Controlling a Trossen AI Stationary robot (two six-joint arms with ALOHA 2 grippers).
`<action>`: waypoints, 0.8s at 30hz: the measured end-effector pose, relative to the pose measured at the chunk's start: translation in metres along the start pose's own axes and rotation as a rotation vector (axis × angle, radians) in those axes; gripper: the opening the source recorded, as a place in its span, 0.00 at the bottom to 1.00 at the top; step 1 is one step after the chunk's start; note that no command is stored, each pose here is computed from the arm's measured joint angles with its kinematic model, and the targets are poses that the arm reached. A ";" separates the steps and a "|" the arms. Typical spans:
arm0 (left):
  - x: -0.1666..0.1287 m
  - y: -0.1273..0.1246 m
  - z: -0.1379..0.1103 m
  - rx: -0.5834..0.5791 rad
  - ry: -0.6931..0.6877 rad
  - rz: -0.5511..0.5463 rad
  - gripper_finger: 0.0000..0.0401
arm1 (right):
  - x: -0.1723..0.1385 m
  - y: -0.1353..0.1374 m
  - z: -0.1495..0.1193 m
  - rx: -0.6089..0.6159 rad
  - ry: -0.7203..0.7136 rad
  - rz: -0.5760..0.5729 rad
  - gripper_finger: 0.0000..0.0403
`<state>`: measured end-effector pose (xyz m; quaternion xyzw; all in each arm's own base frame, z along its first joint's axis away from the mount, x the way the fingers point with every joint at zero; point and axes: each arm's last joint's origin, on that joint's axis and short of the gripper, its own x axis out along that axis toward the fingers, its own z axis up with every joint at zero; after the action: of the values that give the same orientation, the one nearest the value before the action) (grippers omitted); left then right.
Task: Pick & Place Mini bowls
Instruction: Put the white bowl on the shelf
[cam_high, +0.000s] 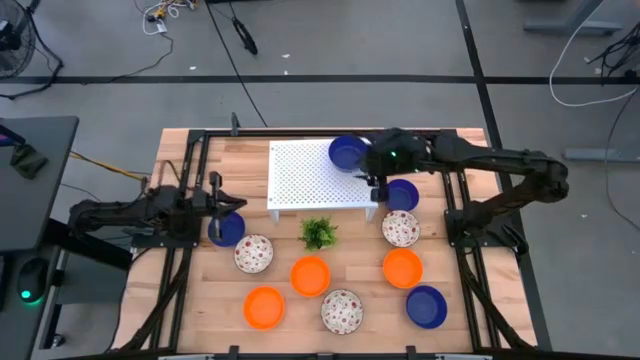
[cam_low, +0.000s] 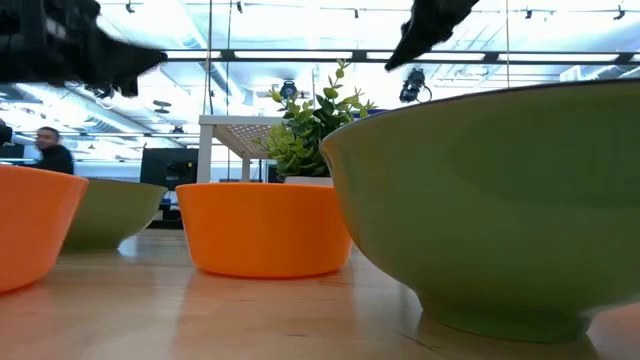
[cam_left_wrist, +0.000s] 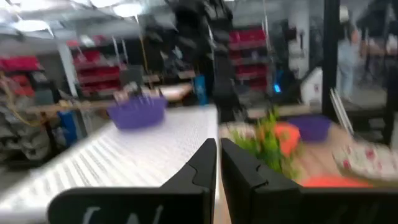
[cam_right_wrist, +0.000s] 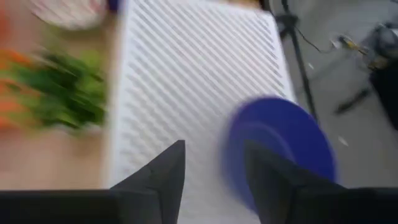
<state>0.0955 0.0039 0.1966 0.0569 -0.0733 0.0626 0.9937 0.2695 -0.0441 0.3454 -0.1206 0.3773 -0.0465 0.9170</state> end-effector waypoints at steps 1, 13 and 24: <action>0.000 0.001 0.006 -0.001 -0.017 0.011 0.07 | -0.003 0.008 0.000 0.003 -0.021 0.037 0.39; 0.036 -0.009 0.039 0.079 0.105 0.055 0.01 | 0.029 0.106 -0.054 -0.029 -0.164 0.286 0.32; 0.099 -0.085 0.097 0.133 0.668 -0.046 0.02 | 0.040 0.129 -0.075 -0.098 -0.237 0.320 0.26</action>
<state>0.1904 -0.0800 0.2981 0.0996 0.2619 0.0599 0.9581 0.2450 0.0600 0.2336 -0.1080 0.2830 0.1329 0.9437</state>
